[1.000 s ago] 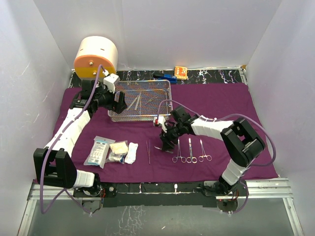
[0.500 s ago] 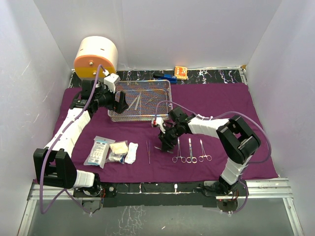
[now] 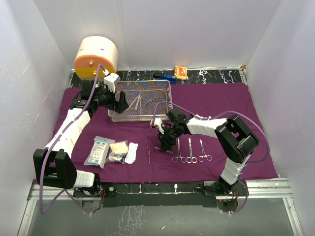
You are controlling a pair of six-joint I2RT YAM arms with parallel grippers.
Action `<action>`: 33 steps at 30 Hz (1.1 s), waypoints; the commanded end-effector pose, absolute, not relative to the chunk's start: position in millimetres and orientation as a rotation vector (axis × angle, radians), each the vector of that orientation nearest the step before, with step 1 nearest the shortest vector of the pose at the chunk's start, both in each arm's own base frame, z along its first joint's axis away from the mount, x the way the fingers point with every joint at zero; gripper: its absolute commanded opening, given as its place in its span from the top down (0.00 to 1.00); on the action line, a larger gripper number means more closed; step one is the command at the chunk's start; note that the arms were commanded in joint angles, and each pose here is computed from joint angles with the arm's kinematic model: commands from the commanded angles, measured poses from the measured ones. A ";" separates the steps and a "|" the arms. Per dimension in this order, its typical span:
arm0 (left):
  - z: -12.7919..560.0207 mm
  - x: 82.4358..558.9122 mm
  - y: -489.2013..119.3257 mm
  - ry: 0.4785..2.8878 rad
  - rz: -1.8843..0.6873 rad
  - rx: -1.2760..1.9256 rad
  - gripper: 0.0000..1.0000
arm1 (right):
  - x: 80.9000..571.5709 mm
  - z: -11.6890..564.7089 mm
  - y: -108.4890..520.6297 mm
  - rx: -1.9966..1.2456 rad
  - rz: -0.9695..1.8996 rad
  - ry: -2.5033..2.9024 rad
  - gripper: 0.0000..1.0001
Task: Open and lay out the surgical kit
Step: Adjust the medical item in the surgical kit.
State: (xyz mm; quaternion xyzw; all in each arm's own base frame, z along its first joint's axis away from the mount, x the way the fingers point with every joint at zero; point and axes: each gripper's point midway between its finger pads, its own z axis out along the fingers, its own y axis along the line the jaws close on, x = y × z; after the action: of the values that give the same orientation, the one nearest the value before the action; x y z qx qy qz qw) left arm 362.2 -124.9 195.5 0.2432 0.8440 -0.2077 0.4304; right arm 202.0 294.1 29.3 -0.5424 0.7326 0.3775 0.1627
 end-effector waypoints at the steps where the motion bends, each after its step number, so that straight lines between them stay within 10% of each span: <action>1: 217.0 356.8 -125.9 2.040 -0.528 0.619 0.05 | 203.0 32.5 297.9 -1.548 1.050 2.094 0.77; 22: 201.9 355.2 -124.9 2.053 -0.523 0.629 0.01 | 206.3 63.6 301.3 -1.505 0.993 2.021 0.99; 33: 198.3 351.4 -127.6 2.049 -0.546 0.643 0.02 | 214.0 50.2 300.6 -1.539 0.944 2.047 0.85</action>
State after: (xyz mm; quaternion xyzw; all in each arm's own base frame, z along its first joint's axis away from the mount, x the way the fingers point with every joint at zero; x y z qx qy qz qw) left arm 355.8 -125.9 182.9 0.2487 0.8434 -0.2126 0.4262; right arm 205.7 293.4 47.4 -0.5413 0.7435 0.3431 0.1908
